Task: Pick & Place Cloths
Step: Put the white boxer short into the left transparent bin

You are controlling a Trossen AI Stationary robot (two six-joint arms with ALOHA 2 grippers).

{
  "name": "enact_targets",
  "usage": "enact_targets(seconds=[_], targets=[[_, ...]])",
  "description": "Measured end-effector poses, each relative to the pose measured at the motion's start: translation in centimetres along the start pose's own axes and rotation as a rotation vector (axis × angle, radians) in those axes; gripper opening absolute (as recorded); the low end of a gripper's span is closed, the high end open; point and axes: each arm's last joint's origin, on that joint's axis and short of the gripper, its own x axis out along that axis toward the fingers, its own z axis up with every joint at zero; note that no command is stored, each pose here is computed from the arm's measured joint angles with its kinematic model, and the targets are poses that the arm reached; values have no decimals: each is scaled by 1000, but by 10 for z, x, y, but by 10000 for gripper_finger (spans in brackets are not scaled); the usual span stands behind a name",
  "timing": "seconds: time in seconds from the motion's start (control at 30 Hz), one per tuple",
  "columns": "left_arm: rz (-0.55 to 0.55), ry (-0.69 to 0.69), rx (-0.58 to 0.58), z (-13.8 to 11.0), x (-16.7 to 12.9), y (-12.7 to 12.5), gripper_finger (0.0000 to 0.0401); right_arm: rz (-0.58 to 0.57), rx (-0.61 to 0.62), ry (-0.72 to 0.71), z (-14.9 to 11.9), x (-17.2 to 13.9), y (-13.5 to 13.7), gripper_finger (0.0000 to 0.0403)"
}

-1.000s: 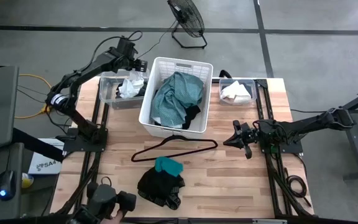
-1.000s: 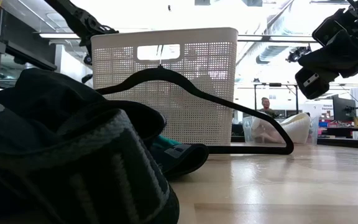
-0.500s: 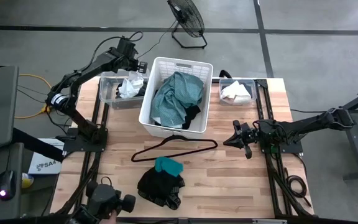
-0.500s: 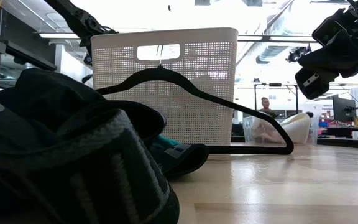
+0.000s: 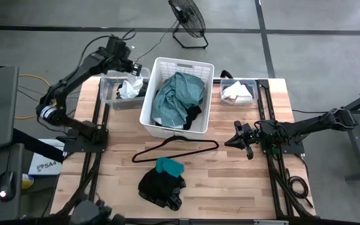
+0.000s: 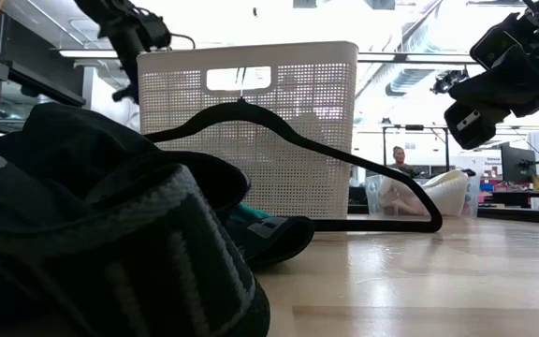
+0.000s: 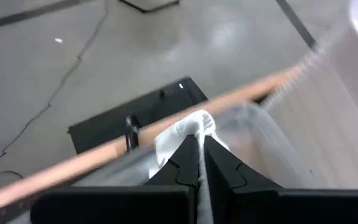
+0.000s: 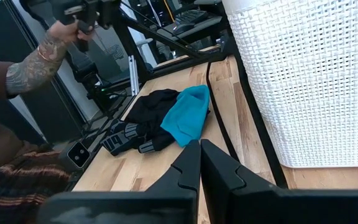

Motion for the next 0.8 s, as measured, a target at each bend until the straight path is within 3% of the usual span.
enact_targets(seconds=[0.23,0.43,0.63,0.8], targets=[[-14,175,48,-26,-38,4,2,1,0,0,0,0,0,3],[-5,333,51,-43,-48,6,2,1,0,0,0,0,0,3],[-37,406,44,-63,-28,4,2,1,0,0,0,0,0,3],[-43,371,8,-80,-2,4,1,1,0,0,0,0,0,3]])
